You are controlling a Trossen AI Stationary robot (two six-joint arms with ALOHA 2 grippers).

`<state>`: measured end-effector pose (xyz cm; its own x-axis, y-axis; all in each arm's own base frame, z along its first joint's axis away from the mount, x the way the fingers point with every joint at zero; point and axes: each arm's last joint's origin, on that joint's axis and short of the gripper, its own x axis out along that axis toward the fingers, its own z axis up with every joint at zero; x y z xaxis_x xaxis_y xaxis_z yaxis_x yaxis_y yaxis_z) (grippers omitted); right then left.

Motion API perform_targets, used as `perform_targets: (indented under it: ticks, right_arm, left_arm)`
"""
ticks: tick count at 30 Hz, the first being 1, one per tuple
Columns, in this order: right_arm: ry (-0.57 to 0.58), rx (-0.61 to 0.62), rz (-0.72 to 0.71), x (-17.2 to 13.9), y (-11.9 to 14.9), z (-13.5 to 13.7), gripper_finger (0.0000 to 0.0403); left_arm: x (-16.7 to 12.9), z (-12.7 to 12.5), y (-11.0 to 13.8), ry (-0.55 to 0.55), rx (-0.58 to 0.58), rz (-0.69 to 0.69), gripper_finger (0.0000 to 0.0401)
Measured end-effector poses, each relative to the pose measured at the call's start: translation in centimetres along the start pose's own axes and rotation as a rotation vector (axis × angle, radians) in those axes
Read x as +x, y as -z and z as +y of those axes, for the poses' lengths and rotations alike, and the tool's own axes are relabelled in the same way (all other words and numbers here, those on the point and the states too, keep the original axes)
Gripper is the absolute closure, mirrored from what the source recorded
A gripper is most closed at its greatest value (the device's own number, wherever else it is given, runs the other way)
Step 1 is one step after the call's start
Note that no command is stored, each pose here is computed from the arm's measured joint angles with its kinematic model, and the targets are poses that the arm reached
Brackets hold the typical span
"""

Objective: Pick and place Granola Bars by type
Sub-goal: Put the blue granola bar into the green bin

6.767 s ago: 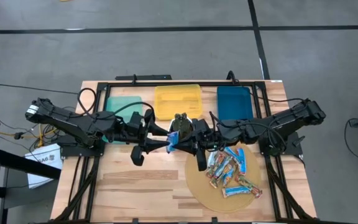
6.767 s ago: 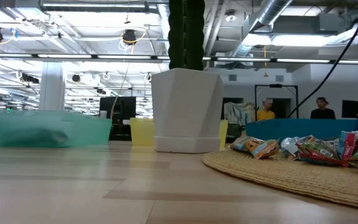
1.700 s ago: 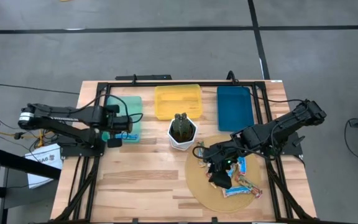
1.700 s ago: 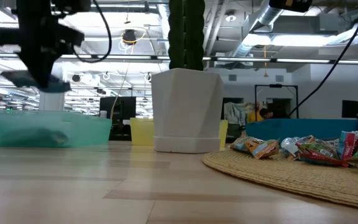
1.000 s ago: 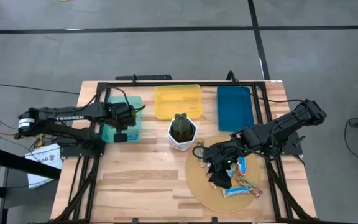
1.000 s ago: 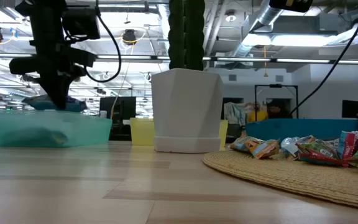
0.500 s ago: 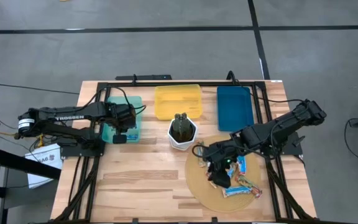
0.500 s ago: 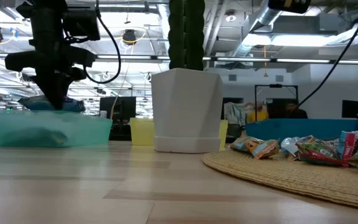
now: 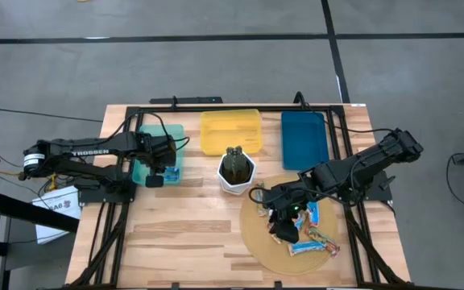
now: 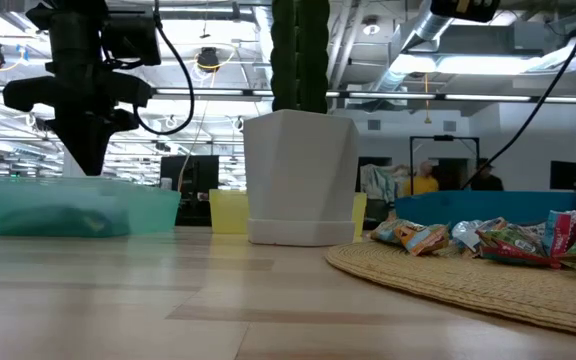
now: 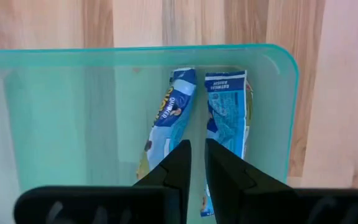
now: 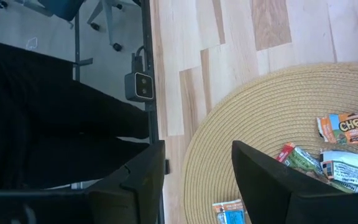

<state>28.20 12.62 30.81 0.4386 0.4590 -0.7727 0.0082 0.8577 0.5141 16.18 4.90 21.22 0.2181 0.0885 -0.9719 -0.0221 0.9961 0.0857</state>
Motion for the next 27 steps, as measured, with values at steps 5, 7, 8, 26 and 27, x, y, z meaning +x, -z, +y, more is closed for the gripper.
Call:
perform_targets:
  ticks: [5, 7, 8, 26, 27]
  right_arm:
    - [0.0, 0.0, 0.001, 0.0, 0.0, 0.0, 0.0226]
    - [0.0, 0.001, 0.005, 0.0, 0.0, 0.0, 0.0227]
    - [0.003, 0.003, 0.009, 0.0, 0.1, 0.0, 0.0227]
    - [0.184, 0.023, 0.275, 0.0, 3.8, -0.1, 0.0225]
    - [0.216, 0.026, 0.288, 0.0, 4.2, 0.0, 0.0225]
  left_arm:
    - [0.0, 0.0, 0.0, 0.0, 0.0, 0.0, 0.036]
    - [0.0, 0.0, 0.0, 0.0, -0.003, -0.001, 0.036]
    - [-0.2, 0.0, -0.1, 0.001, -0.02, -0.004, 0.036]
    - [-7.8, -1.6, -6.2, 0.275, -0.212, -0.478, 0.036]
    - [-8.4, -1.9, -6.6, 0.282, -0.209, -0.519, 0.036]
